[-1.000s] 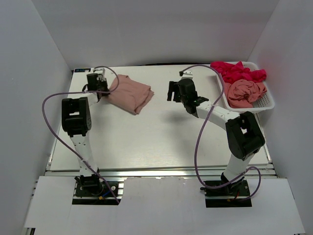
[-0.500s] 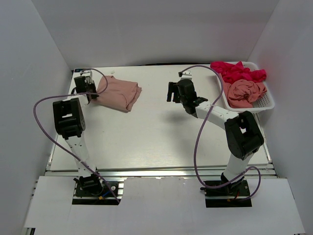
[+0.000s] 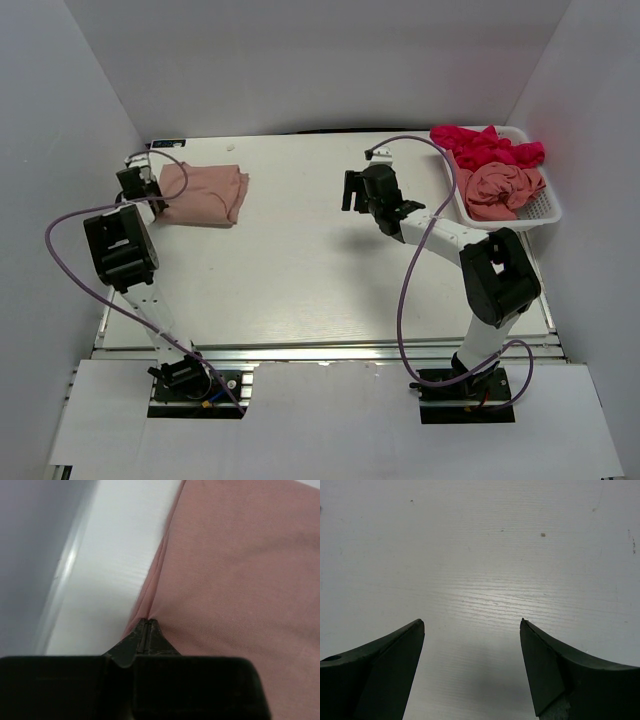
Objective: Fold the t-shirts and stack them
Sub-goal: Put the neatly folded tshirt into the corner of the board with the left arm
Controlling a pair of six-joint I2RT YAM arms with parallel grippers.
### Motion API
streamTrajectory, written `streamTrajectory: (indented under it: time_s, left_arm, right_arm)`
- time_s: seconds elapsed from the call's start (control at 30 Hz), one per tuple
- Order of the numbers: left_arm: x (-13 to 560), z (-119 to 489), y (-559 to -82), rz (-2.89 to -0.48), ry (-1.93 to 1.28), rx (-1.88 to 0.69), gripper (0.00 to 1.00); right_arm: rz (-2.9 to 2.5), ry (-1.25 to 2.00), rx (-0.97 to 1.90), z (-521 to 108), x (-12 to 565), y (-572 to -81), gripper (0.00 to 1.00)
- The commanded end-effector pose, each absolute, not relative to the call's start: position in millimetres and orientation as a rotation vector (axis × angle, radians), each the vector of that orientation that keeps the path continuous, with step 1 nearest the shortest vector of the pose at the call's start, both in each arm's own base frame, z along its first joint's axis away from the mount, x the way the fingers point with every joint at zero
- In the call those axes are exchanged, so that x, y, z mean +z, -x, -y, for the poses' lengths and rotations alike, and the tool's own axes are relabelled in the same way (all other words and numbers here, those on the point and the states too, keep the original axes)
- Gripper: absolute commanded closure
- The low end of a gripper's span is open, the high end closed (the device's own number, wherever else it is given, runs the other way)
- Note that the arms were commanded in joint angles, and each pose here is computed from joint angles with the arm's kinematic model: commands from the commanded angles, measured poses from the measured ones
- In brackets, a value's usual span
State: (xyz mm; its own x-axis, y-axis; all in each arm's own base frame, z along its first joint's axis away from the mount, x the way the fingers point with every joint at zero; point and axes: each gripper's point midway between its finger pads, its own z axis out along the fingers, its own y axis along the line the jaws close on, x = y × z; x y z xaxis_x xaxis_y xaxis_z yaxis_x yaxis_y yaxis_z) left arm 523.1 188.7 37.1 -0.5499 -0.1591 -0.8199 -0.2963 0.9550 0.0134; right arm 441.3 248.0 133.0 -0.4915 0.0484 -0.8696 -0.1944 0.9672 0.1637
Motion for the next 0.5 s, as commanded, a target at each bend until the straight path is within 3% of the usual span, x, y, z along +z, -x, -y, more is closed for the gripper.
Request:
streamTrajectory:
  time_s: [0.0,0.27,0.3,0.33,0.37,0.47]
  left_arm:
    - [75.3,-232.3,-510.6,-2.073,0.398,0.306,1.00]
    - [80.1,-265.8,-506.8,-2.035,0.429,0.280,1.00]
    - [82.0,-263.7,-509.5,-2.032,0.415,0.264,0.94]
    - [86.0,-260.7,-513.6,-2.022,0.398,0.239,0.85]
    - [90.6,-258.7,-516.0,-2.007,0.403,0.219,0.50]
    - [111.6,-254.9,-521.0,-1.951,0.392,0.192,0.02]
  right_arm:
    - [-2.005,0.096,0.299,-247.7,158.3,-441.9,0.18]
    - [-2.008,0.098,0.298,-247.8,155.9,-439.8,0.18]
    - [-2.009,0.102,0.299,-248.9,155.3,-438.7,0.18]
    - [-2.012,0.103,0.299,-249.2,153.4,-438.6,0.18]
    - [-2.016,0.106,0.302,-250.3,152.3,-437.9,0.18]
    - [-2.025,0.112,0.303,-252.4,148.0,-436.2,0.18]
